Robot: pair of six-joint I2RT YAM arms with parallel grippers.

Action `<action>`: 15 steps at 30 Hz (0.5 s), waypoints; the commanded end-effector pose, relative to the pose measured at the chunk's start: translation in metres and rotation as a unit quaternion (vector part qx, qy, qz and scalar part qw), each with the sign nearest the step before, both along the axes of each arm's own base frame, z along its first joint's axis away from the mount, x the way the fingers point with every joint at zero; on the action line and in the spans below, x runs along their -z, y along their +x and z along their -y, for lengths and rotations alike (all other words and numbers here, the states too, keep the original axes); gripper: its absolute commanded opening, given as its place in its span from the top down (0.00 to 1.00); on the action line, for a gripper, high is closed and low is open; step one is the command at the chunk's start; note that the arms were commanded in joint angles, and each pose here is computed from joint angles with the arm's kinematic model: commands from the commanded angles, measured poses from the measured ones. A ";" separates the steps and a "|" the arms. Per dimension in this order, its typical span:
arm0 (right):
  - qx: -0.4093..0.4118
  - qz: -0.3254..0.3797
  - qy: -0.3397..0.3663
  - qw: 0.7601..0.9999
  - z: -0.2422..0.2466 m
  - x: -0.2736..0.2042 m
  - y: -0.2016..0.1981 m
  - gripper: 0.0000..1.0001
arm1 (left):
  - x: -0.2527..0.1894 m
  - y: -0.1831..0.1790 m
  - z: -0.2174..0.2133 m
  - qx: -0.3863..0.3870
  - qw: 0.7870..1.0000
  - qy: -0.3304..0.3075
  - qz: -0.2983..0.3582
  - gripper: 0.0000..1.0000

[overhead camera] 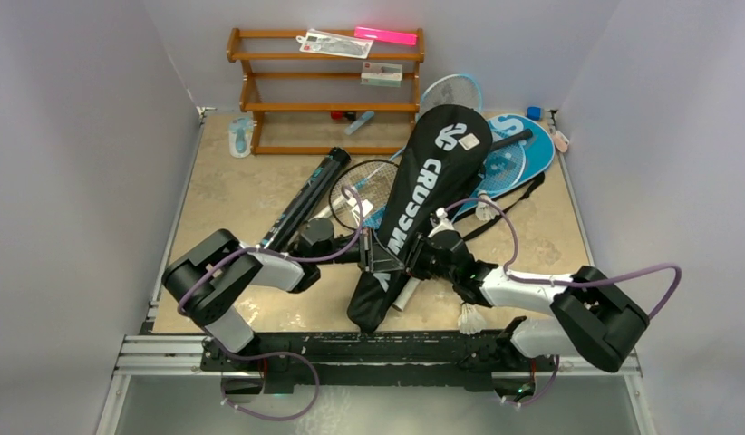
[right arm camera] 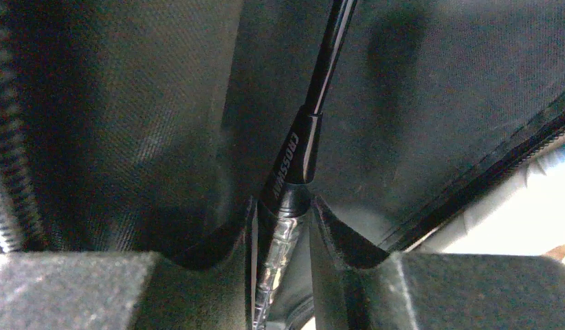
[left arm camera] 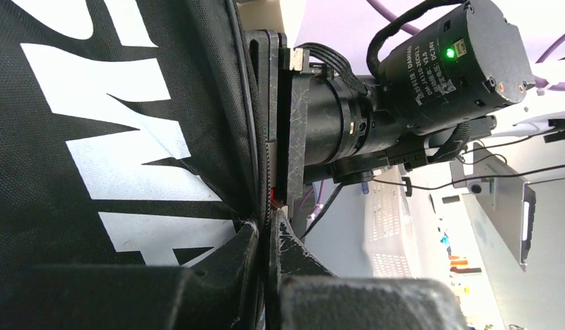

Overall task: Pack up the badminton gear
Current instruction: Place the racket in the racket bag.

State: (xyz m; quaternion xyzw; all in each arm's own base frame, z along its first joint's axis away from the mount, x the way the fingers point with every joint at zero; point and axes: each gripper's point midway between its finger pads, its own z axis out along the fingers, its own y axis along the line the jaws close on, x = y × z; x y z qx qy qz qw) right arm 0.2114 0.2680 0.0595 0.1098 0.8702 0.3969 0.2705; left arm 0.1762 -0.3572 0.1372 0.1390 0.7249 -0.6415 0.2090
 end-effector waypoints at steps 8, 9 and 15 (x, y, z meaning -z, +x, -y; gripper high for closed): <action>0.014 0.110 0.053 0.992 -0.026 -0.037 0.048 0.84 | 0.018 -0.015 -0.003 0.047 0.994 0.087 0.042 1.00; 0.009 0.106 0.058 0.993 -0.028 -0.031 0.046 0.82 | 0.021 -0.013 -0.005 0.043 0.993 0.100 0.046 1.00; 0.002 0.074 0.059 0.996 -0.031 0.002 0.041 0.63 | 0.059 0.015 -0.033 -0.026 0.964 0.256 0.064 1.00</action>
